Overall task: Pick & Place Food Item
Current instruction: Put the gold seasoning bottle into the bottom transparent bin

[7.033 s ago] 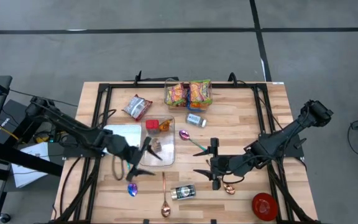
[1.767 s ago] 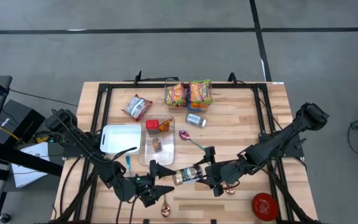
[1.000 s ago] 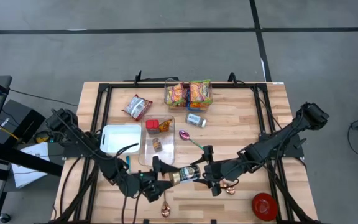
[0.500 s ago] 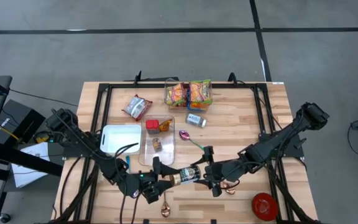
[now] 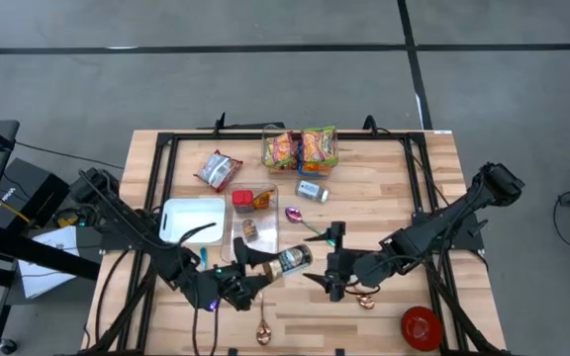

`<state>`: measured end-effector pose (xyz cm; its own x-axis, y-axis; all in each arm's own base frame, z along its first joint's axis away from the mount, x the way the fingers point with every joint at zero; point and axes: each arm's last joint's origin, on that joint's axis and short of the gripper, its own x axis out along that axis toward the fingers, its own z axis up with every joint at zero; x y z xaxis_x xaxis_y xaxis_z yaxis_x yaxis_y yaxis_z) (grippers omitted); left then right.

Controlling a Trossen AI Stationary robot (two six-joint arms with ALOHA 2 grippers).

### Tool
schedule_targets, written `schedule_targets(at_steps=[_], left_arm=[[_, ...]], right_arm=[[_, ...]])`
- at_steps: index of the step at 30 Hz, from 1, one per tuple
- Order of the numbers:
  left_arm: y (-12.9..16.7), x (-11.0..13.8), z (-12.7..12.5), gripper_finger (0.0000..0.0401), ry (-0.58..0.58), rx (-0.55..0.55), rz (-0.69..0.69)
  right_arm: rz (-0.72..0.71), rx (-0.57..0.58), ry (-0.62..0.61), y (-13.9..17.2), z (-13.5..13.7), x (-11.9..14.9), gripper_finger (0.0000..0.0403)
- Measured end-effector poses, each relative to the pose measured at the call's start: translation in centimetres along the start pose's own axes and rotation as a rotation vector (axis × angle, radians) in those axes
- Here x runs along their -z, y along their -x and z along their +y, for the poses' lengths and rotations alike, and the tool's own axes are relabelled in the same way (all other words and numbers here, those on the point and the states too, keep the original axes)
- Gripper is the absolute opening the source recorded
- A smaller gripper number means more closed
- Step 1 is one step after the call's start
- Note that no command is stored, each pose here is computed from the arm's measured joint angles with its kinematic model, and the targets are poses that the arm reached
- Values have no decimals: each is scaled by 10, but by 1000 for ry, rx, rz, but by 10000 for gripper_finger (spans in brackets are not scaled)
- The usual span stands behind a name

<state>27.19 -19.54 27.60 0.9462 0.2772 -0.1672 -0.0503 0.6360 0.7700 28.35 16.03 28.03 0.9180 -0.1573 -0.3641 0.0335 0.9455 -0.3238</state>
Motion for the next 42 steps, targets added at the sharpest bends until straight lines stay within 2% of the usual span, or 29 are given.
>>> schedule_targets(at_steps=[5, 10, 13, 19, 24, 29, 35, 42], left_arm=[[14, 13, 22, 271, 180, 36, 79], [20, 40, 49, 271, 409, 57, 235], [12, 61, 64, 271, 548, 93, 354], [-19, 107, 94, 271, 734, 213, 593], [-39, 137, 106, 271, 794, 254, 723], [-56, 151, 97, 272, 812, 321, 792], [-74, 162, 73, 272, 790, 410, 887], [-73, 162, 71, 273, 785, 423, 908]], right_arm=[[-7, 17, 1, 9, 0, -3, 395], [9, 40, -2, 21, 0, -2, 399], [8, 29, -8, 27, 2, -2, 399], [15, 18, 3, 30, 4, -1, 400], [27, 19, 15, 30, 4, 0, 400], [37, 20, 23, 30, 4, 1, 400], [43, 21, 18, 30, 4, 2, 400], [47, 21, 20, 30, 4, 3, 400]])
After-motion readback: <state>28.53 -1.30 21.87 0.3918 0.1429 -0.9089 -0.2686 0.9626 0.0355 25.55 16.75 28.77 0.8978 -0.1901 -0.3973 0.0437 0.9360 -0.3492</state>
